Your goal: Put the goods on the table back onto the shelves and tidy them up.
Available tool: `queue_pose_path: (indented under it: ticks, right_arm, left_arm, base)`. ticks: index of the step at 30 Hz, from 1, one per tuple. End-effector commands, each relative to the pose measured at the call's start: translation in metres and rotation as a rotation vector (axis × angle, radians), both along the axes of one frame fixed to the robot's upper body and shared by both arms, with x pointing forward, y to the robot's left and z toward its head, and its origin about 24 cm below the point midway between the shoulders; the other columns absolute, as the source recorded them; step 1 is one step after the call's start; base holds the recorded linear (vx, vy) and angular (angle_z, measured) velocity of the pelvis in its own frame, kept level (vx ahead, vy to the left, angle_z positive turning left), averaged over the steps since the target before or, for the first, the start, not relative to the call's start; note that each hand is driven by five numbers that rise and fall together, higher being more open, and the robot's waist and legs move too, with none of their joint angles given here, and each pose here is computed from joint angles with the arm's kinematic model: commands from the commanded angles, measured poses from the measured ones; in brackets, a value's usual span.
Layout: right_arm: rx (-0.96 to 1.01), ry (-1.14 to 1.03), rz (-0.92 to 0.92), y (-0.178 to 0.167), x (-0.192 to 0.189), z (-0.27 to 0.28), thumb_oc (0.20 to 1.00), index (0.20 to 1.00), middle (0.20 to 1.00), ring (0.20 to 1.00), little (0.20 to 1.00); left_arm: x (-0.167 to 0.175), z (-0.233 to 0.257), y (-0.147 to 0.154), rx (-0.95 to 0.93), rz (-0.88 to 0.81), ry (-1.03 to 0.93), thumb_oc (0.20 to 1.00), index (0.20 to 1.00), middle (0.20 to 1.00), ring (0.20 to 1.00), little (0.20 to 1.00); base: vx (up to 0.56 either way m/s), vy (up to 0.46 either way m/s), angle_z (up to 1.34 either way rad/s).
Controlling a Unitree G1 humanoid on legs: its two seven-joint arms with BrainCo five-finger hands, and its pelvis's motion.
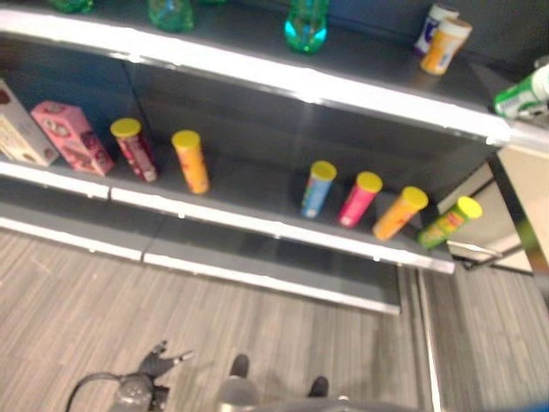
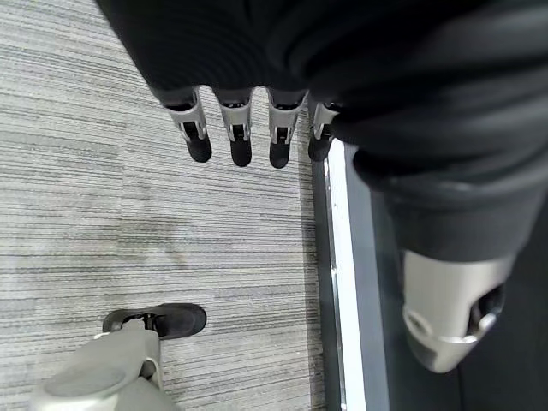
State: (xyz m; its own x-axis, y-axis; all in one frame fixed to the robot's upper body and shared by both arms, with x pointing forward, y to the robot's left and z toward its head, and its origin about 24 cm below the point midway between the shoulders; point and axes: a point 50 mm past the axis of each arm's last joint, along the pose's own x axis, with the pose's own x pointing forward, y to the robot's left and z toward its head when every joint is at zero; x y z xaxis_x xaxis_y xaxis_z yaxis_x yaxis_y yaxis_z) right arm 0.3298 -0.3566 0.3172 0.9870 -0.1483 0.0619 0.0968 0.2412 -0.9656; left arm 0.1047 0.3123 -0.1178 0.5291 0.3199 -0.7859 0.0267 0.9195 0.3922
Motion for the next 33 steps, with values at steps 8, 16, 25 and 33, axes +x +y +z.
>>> queue_pose_path:
  ticks: [8,16,25,33]
  right_arm:
    - [-0.066,-0.09,-0.049,0.002,-0.006,0.046,0.2,0.2,0.2,0.2,0.2]
    - [-0.064,-0.098,-0.045,0.005,-0.002,0.047,0.2,0.2,0.2,0.2,0.2]
    - [-0.063,-0.108,-0.105,-0.006,-0.004,0.046,1.0,1.0,1.0,1.0,1.0]
    - [0.012,-0.242,-0.044,0.003,-0.004,0.051,1.0,1.0,1.0,1.0,1.0]
  left_arm:
    - [0.014,0.01,0.009,0.041,-0.045,-0.035,1.0,1.0,1.0,1.0,1.0]
    - [0.015,0.008,0.006,0.03,-0.044,-0.036,1.0,1.0,1.0,1.0,1.0]
    - [0.012,0.005,0.004,0.024,-0.035,-0.026,1.0,1.0,1.0,1.0,1.0]
    - [0.009,0.003,0.002,0.027,-0.002,-0.022,1.0,1.0,1.0,1.0,1.0]
  base:
    - [0.01,0.002,0.08]
    - [0.0,0.0,0.0]
    - [0.0,0.0,0.0]
    - [0.0,0.0,0.0]
